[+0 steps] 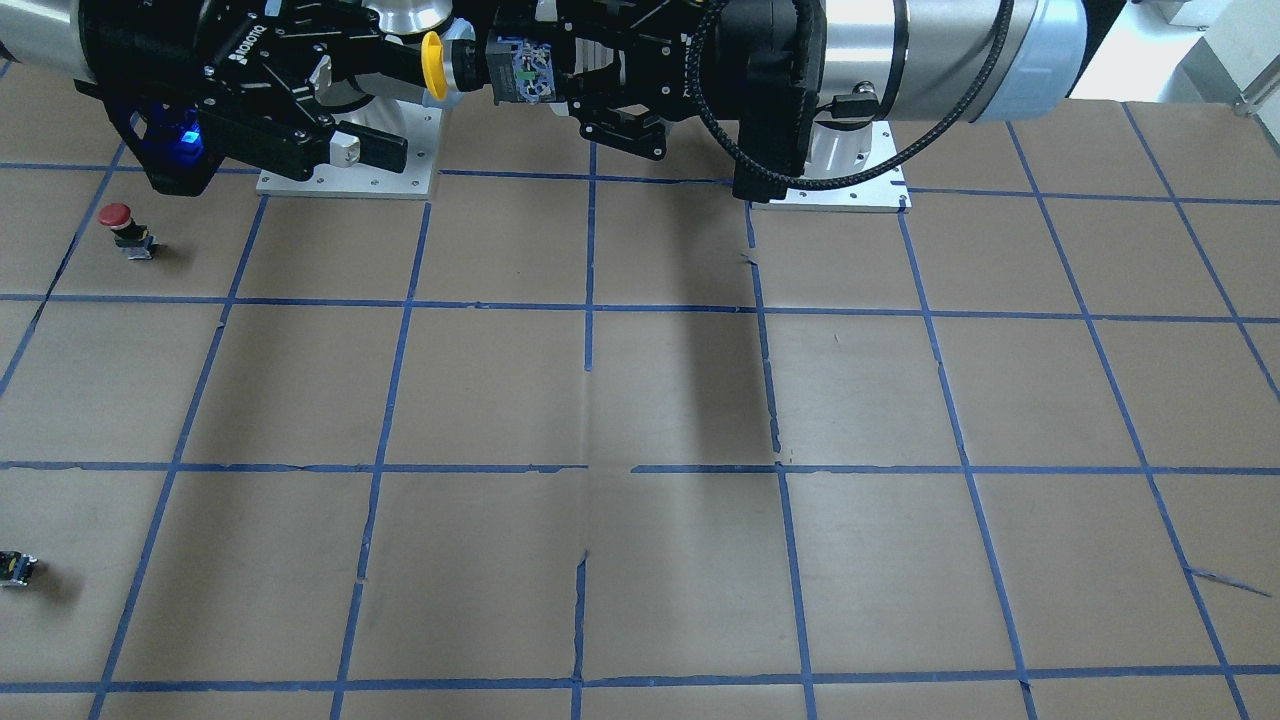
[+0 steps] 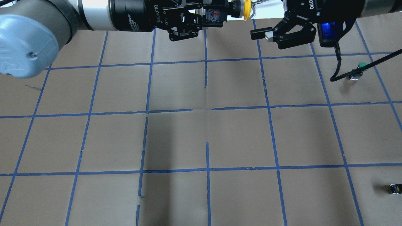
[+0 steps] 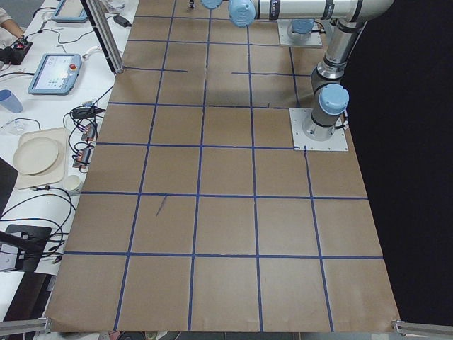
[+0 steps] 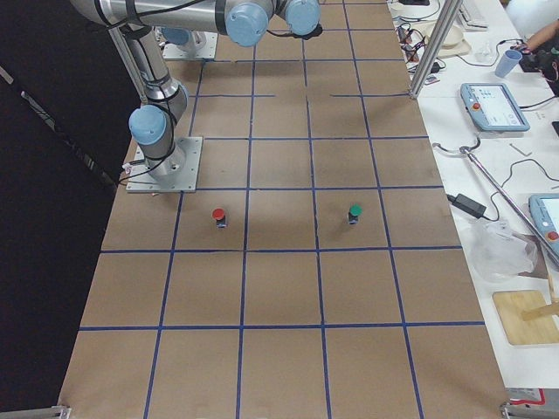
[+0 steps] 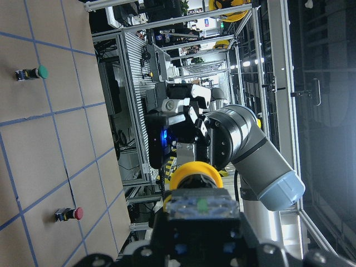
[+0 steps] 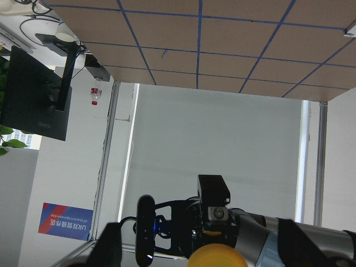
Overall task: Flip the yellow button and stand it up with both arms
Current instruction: 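Close the right gripper on the yellow cap while the left gripper holds the base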
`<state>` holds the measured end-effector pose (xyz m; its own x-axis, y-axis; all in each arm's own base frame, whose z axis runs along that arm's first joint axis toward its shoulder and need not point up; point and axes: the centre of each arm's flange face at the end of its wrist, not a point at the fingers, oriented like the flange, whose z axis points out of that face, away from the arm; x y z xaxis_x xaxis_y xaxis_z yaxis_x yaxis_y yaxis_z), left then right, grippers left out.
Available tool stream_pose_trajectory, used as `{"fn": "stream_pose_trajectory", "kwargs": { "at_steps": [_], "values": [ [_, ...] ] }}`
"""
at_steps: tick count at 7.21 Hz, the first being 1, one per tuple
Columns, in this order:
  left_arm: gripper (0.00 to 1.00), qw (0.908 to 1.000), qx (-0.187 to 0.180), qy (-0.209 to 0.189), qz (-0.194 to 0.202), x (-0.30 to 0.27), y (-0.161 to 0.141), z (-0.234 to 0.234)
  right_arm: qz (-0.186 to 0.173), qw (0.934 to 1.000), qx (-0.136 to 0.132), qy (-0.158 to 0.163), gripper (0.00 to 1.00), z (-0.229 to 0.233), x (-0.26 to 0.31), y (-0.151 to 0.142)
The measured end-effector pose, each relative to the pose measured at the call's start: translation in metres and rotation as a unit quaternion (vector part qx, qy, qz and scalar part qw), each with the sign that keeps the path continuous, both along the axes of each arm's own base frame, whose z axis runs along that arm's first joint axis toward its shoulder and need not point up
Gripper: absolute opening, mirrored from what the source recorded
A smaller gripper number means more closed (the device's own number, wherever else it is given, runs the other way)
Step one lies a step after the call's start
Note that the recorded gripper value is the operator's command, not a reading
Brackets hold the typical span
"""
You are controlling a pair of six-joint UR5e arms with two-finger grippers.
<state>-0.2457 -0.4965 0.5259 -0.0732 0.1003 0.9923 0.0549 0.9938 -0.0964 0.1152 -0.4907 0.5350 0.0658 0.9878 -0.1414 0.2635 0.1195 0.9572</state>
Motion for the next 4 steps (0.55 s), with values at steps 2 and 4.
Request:
{"fn": "stream_pose_trajectory", "kwargs": {
  "at_steps": [2,4],
  "values": [
    [0.00,1.0000,0.005,0.001,0.001,-0.0014,-0.0009,0.0014,-0.005,1.0000,0.003,-0.004,1.00,0.0108,0.0028,0.0064],
    [0.00,1.0000,0.009,0.001,0.000,-0.0023,-0.0005,0.0027,-0.006,0.9999,0.008,-0.007,1.00,0.0139,0.0068,0.0097]
  ]
}}
